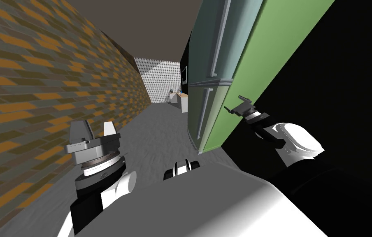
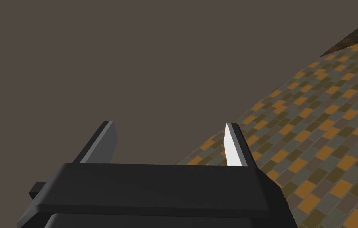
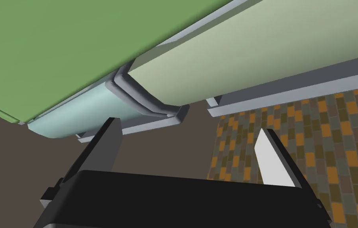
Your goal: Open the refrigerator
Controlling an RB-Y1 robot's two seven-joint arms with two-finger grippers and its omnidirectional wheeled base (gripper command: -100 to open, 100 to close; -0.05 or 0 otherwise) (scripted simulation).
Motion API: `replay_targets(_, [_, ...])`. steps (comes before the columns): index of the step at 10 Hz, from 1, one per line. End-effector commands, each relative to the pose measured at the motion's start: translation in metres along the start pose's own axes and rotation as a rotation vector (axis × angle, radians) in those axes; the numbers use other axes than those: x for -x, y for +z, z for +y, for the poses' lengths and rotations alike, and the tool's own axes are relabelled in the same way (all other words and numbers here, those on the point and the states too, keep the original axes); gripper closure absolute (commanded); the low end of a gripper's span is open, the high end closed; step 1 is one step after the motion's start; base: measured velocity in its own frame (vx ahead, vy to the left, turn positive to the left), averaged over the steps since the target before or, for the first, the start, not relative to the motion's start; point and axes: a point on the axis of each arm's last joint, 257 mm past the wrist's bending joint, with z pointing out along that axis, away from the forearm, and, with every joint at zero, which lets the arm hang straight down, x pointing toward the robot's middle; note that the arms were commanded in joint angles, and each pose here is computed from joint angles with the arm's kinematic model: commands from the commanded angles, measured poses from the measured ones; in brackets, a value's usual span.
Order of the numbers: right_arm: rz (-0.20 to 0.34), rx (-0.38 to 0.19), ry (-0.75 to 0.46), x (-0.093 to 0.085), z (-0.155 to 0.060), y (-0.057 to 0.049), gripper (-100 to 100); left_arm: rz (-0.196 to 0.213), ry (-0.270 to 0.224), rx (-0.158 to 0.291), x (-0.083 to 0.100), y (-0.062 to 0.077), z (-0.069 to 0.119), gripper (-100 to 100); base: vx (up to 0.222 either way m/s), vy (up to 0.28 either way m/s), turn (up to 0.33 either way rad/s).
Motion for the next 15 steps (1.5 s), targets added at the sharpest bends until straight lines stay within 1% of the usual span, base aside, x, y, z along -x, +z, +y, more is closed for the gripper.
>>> replay_targets(1, [0.016,-0.045,-0.157,0.004,-0.044,0.005,-100,0.0,0.0,0.0,0.0,0.0,0.0,0,0.084,0.119,0.204])
replay_targets(4, [0.032,-0.098,-0.305,0.011,-0.089,0.007,-100,0.0,0.0,0.0,0.0,0.0,0.0,0,0.086,0.1,0.194])
replay_targets(6, [0.041,-0.132,-0.389,0.018,-0.115,0.007,-100,0.0,0.0,0.0,0.0,0.0,0.0,0,0.057,0.08,0.152])
replay_targets(8, [0.048,-0.162,-0.461,0.025,-0.137,0.007,-100,0.0,0.0,0.0,0.0,0.0,0.0,0,0.045,0.057,0.176])
replay_targets(11, [0.057,-0.202,-0.559,0.038,-0.166,0.006,-100,0.0,0.0,0.0,0.0,0.0,0.0,0,0.073,0.059,0.083])
replay_targets(12, [0.056,-0.186,-0.532,0.034,-0.157,0.006,-100,0.0,0.0,0.0,0.0,0.0,0.0,0,0.021,0.025,0.012])
replay_targets(13, [0.087,-0.201,-0.551,0.026,-0.172,0.009,-100,0.0,0.0,0.0,0.0,0.0,0.0,0,-0.071,0.043,0.135])
replay_targets(14, [0.097,-0.205,-0.556,0.023,-0.176,0.009,-100,0.0,0.0,0.0,0.0,0.0,0.0,0,-0.105,0.015,0.216])
replay_targets(15, [0.117,-0.213,-0.567,0.018,-0.184,0.011,-100,0.0,0.0,0.0,0.0,0.0,0.0,0,-0.104,-0.006,0.237])
